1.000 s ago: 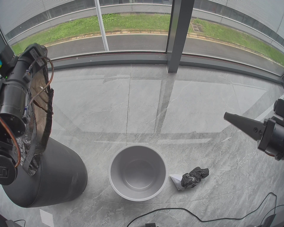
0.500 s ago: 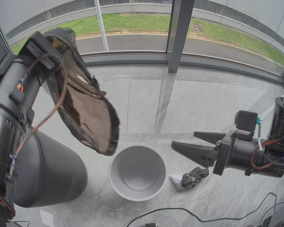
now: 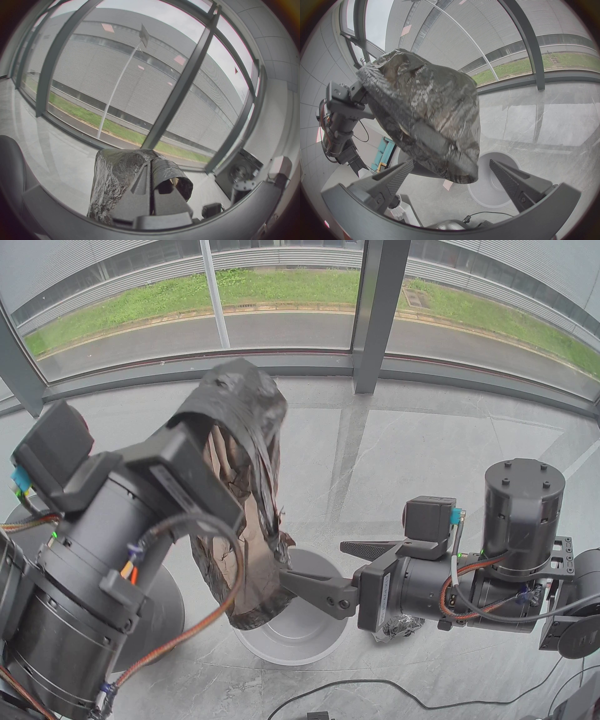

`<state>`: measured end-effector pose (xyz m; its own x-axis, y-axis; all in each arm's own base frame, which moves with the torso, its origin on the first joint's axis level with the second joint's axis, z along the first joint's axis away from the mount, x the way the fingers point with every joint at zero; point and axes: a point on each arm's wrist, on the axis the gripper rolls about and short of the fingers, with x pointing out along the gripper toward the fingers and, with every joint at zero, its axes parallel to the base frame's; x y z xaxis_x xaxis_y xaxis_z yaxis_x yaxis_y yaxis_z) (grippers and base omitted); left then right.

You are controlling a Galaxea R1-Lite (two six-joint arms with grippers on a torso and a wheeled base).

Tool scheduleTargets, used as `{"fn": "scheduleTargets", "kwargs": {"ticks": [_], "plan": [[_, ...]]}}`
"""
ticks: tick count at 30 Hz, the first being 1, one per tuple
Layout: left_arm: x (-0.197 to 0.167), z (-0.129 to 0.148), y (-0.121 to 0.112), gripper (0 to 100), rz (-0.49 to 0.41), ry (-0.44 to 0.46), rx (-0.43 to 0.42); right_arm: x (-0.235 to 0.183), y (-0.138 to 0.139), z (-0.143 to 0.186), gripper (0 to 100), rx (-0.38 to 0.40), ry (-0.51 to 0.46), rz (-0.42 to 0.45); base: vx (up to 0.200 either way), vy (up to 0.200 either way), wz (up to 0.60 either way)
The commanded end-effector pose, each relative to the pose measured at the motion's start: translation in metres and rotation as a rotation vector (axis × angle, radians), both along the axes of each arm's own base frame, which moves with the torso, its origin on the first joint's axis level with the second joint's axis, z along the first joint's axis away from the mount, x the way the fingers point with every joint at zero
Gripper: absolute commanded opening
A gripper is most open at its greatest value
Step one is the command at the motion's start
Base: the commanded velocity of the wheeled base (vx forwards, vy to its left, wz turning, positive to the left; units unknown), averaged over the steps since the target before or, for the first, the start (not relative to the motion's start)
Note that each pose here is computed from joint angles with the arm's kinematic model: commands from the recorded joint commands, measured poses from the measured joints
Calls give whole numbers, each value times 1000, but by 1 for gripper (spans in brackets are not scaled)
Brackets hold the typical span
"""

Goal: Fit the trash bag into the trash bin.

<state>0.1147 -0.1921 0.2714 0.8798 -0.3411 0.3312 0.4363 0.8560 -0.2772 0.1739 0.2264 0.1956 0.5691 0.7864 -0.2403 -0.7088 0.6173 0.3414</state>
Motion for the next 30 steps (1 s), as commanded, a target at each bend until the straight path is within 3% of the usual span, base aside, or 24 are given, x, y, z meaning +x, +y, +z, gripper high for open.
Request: {"fn": "scheduleTargets", "kwargs": {"ticks": [1, 2, 5, 7, 12, 16, 22, 30], "plan": [[-20, 14, 23, 0, -258, 45, 10, 4, 11, -11, 100, -18, 0, 14, 0, 0, 0], [-32, 22, 41, 0, -449, 85, 86, 3, 12, -11, 100, -20, 1, 18, 0, 0, 0], [-38, 24, 56, 0, -577, 139, 165, 3, 12, -11, 100, -19, 2, 16, 0, 0, 0], [-39, 25, 60, 0, -589, 155, 183, 3, 13, -13, 100, -24, 6, 19, 0, 0, 0], [-19, 32, 42, 0, -539, 185, 168, 1, 26, -33, 100, -77, 44, 49, 0, 0, 0], [-1, 54, 31, 0, -495, 173, 103, 1, 37, -51, 100, -122, 74, 68, 0, 0, 0], [22, 65, 27, 0, -381, 188, 42, -14, 38, -65, 100, -170, 101, 111, 0, 0, 0], [20, 64, 30, 0, -372, 239, -40, -4, 47, -79, 100, -191, 40, 3, 0, 0, 0]]}}
